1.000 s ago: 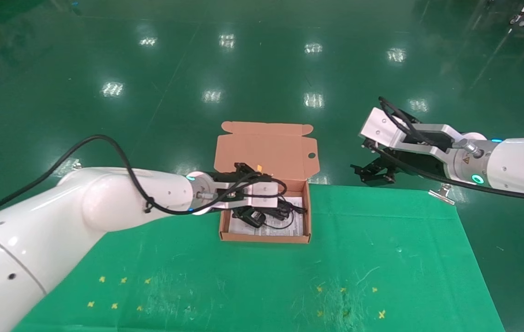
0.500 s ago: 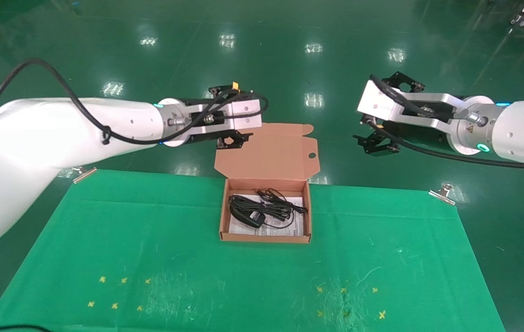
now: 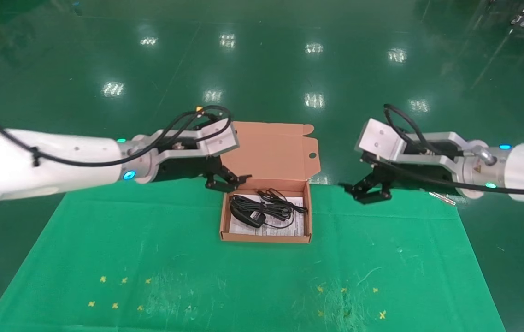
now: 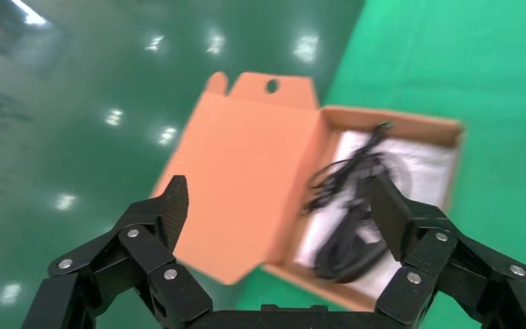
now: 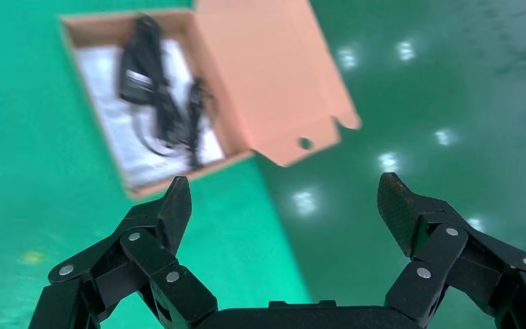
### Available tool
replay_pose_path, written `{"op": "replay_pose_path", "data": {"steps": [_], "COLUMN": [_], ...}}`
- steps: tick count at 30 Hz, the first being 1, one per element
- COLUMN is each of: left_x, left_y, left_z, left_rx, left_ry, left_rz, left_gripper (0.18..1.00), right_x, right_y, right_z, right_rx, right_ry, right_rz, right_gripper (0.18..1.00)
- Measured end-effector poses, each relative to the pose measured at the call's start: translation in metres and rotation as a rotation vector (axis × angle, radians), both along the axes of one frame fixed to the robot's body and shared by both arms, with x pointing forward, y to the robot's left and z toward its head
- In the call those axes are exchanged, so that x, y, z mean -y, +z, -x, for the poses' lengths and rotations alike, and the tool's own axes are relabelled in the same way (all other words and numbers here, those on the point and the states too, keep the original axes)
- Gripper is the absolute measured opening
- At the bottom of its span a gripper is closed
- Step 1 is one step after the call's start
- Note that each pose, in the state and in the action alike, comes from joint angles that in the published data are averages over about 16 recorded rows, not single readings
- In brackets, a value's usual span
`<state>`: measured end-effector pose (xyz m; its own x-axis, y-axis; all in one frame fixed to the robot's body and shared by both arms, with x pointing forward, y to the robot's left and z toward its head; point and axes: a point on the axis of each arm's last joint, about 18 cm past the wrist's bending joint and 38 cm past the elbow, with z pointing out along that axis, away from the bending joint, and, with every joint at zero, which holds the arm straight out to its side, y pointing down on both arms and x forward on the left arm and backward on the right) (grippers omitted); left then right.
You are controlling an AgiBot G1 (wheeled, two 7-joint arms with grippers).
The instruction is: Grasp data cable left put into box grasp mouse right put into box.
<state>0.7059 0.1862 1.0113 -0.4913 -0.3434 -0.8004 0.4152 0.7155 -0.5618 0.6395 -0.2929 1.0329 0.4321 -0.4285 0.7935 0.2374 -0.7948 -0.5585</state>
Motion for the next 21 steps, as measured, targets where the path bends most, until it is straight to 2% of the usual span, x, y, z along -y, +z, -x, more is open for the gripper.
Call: {"op": "replay_pose_path", "data": {"steps": [7,12,21], "left_x": [-0.018,-0.031,-0.046], "left_y": [-0.017,-0.024,-0.029], "left_z": [0.025,0.046,0.072], "left_rx": [-0.105,-0.164,-0.214], "left_ry": [-0.082,-0.145,-0.219], "left_rz": [0.117,0.192,0.265], "left_gripper": [0.980,0.995,1.001], "right_x": [-0.002,-0.004,-0.006], "right_y": [-0.023,-0.035,-0.044], "right_z": [0.016,0.031,0.049], "right_rx": [-0.104,-0.165,-0.218], "right_ry": [0.099,0.179,0.273], "right_rz": [-0.081,-0.138,-0.200], "right_gripper": [1.001,1.001,1.001]}}
